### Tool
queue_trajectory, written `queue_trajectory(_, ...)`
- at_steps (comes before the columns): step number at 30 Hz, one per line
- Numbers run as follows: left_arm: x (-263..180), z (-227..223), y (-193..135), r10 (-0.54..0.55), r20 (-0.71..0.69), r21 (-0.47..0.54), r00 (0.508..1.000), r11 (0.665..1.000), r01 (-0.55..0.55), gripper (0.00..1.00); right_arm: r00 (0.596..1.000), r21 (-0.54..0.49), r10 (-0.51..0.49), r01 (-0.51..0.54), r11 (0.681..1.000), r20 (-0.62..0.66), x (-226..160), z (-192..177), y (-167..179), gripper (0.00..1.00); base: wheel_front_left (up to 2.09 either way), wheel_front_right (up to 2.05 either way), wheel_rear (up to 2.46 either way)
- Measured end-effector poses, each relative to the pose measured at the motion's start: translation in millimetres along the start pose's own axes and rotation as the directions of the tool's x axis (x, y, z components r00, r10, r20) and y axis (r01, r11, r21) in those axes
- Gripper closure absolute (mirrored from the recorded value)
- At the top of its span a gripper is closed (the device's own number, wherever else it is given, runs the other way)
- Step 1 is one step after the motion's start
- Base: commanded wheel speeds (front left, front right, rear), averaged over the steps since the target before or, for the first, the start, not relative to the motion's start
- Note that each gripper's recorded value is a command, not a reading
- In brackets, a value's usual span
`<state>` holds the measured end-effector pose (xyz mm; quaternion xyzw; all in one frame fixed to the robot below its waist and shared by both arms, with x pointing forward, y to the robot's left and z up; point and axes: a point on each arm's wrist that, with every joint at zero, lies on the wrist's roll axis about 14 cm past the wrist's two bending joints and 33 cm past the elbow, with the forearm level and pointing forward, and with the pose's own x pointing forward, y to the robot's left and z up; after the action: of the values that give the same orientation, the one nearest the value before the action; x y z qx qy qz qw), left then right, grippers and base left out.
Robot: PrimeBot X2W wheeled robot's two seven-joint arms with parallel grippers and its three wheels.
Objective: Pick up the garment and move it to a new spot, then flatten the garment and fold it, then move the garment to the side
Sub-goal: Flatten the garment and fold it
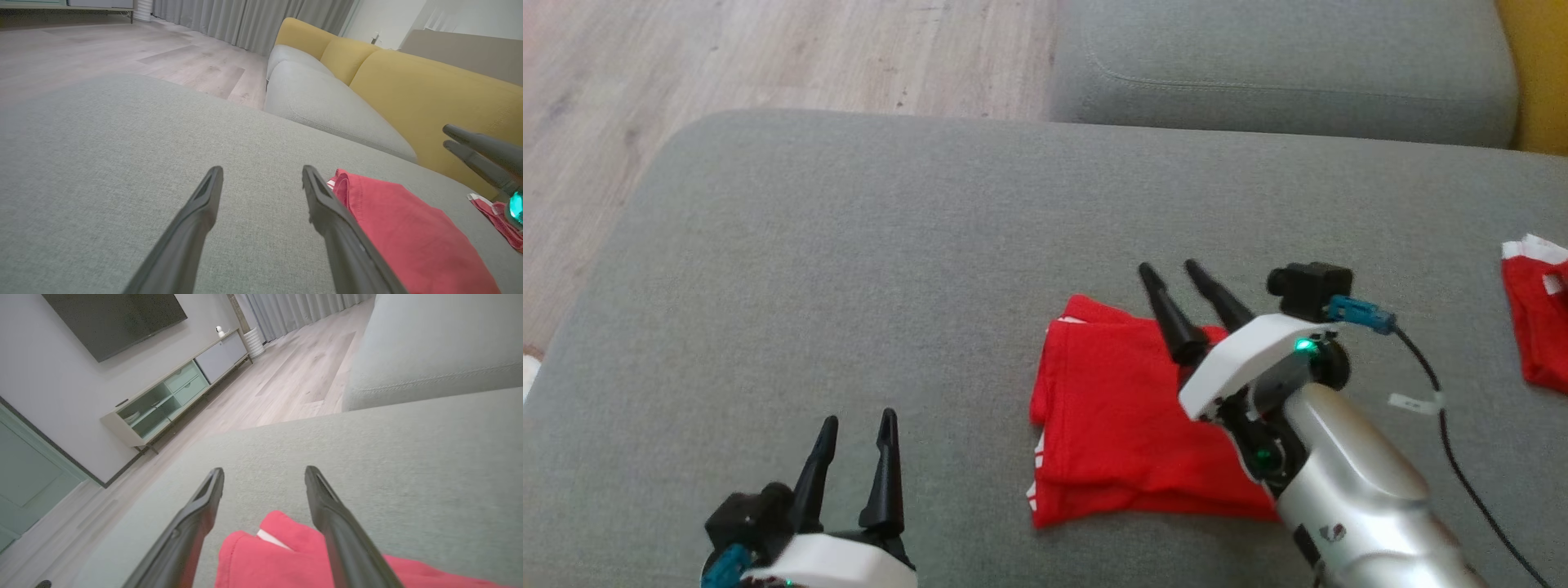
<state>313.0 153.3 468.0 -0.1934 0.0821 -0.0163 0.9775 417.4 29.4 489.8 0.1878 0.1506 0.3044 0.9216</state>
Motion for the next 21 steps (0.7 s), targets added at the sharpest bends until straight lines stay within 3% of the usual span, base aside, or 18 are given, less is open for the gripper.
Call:
queue_trajectory(5, 5, 1, -12, -0.043, 0.001, 0.014, 0.999, 0.999, 0.043, 0.00, 0.990, -0.102, -0.091, 0.102, 0.990, 0.107, -12, 26, -31, 0.00, 0.00, 0.00, 0.00)
queue_trajectory(8, 8, 1, -20, -0.069, 0.000, 0.026, 0.998, 0.997, 0.069, 0.00, 0.969, -0.173, -0.173, 0.204, 0.964, 0.178, -37, 37, -57, 0.00, 0.00, 0.00, 0.00)
queue_trajectory(16, 13, 0, -26, -0.090, -0.002, 0.046, 0.996, 0.995, 0.090, 0.00, 0.925, -0.233, -0.312, 0.359, 0.904, 0.216, -97, 19, -90, 0.00, 0.00, 0.00, 0.00)
queue_trajectory(21, 11, 2, -22, -0.079, 0.011, 0.048, 0.997, 0.996, 0.078, 0.00, 0.905, -0.191, -0.357, 0.402, 0.895, 0.232, -128, 6, -92, 0.00, 0.00, 0.00, 0.00)
